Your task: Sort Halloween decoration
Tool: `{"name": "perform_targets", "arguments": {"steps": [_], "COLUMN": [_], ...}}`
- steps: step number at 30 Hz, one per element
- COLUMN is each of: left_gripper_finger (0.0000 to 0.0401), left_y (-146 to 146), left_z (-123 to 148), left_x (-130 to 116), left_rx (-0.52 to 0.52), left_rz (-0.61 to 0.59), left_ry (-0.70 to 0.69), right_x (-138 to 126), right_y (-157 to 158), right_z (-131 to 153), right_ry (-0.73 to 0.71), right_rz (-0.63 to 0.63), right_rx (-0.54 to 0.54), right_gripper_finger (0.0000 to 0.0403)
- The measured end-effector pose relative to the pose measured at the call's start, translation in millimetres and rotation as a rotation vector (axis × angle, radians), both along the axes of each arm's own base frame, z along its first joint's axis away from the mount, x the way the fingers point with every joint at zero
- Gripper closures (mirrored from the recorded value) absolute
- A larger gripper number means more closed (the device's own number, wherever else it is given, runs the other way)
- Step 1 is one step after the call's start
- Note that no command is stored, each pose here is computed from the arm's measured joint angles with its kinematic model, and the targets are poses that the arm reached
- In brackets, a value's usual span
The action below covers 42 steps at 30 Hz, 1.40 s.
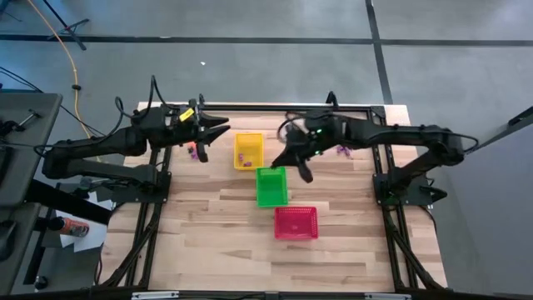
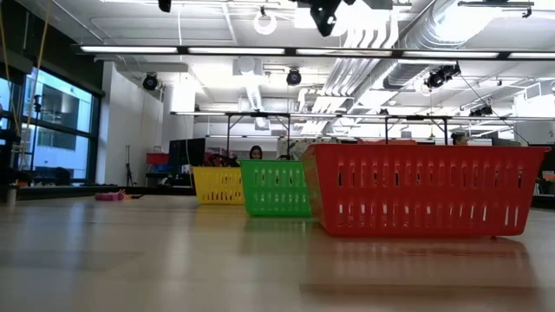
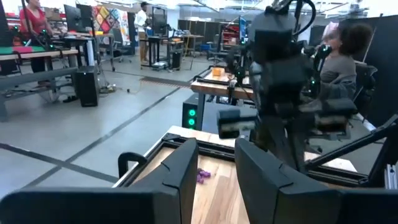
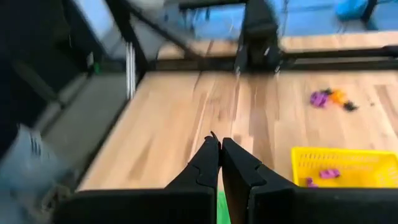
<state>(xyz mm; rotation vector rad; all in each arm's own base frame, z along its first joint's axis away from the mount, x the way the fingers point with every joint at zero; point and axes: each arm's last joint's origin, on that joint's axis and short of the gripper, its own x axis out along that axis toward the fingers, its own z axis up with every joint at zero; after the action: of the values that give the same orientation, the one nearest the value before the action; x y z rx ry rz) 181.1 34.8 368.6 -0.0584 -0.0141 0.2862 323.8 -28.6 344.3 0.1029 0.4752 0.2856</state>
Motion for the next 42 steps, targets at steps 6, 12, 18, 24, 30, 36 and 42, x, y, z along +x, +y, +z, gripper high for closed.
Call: {"name": "perform_targets", "arguments": {"steps": [6, 12, 18, 24, 30, 36, 42], "left_gripper_finger": [0.0305, 0.0306, 0.0307, 0.0308, 0.0309, 0.0306, 0.0306], "left_y": [0, 0, 0, 0, 0, 0, 0], "left_z": [0, 0, 0, 0, 0, -1, -1], "left_x": [0, 0, 0, 0, 0, 0, 0], "left_rx": [0.003, 0.017, 0.017, 0.017, 0.017, 0.016, 0.016], "left_rz": [0.000, 0.004, 0.006, 0.006, 0.006, 0.005, 0.005], "left_ry": [0.003, 0.007, 0.007, 0.007, 0.009, 0.015, 0.015], "right_x": [26, 50, 67, 76, 79, 81, 81], "right_y": [2, 8, 17, 19, 18, 18, 18], "right_z": [-34, -83, -128, -164, -174, -174, -174], "right_ry": [0.189, 0.340, 0.457, 0.564, 0.587, 0.568, 0.574], "right_rz": [0.039, 0.084, 0.109, 0.065, 0.046, 0.040, 0.009], "right_rx": [-0.155, -0.204, -0.290, -0.360, -0.375, -0.373, -0.337], "right_gripper_finger": [0.0403, 0.0403, 0.0403, 0.0403, 0.0403, 0.0403, 0.0395]}}
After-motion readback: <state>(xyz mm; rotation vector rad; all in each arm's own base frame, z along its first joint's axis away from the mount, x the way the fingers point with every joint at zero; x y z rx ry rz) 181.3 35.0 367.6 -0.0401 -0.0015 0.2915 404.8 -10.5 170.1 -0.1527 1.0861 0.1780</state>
